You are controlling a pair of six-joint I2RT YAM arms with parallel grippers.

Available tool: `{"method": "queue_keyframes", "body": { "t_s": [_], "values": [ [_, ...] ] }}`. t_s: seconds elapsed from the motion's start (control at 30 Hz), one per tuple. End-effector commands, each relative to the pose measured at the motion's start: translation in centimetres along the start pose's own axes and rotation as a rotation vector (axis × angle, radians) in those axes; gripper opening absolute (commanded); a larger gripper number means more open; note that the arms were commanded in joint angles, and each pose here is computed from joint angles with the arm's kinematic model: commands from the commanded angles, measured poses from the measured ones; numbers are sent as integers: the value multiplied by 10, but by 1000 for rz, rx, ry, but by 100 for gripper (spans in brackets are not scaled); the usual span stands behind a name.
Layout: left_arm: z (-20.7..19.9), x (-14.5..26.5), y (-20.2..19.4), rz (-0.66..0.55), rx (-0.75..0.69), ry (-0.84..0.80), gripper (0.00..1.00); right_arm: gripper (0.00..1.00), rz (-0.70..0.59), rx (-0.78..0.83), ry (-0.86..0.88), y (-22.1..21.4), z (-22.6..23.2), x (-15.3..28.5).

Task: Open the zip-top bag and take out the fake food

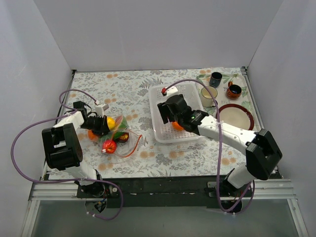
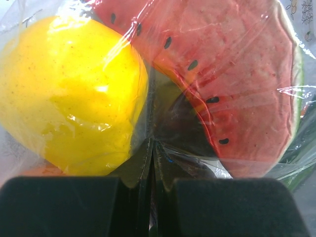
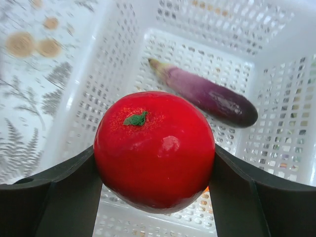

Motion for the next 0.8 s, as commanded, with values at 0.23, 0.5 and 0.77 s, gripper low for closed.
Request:
{"method": "queue_keyframes", "body": {
  "t_s": [0.23,0.5,0.77],
  "values": [
    [16,-8,-32,113,30,67,1,99,72,73,-1,10,15,-8],
    [18,-12,-35,121,51,60,1,99,-98,260,243,38,128,28],
    [18,-12,-37,127,41,63,1,90,-87,404,522,6,245,31]
  ]
}}
Point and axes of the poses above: each gripper's point midway between its finger pads, its own x axis back along the fingers, its own z axis along the line the jaws close on, y = z × x, the point moved 3 cm from there along x, back along the fingers, and after that the axes turned 2 degrees about x, right-handed, at the moved point
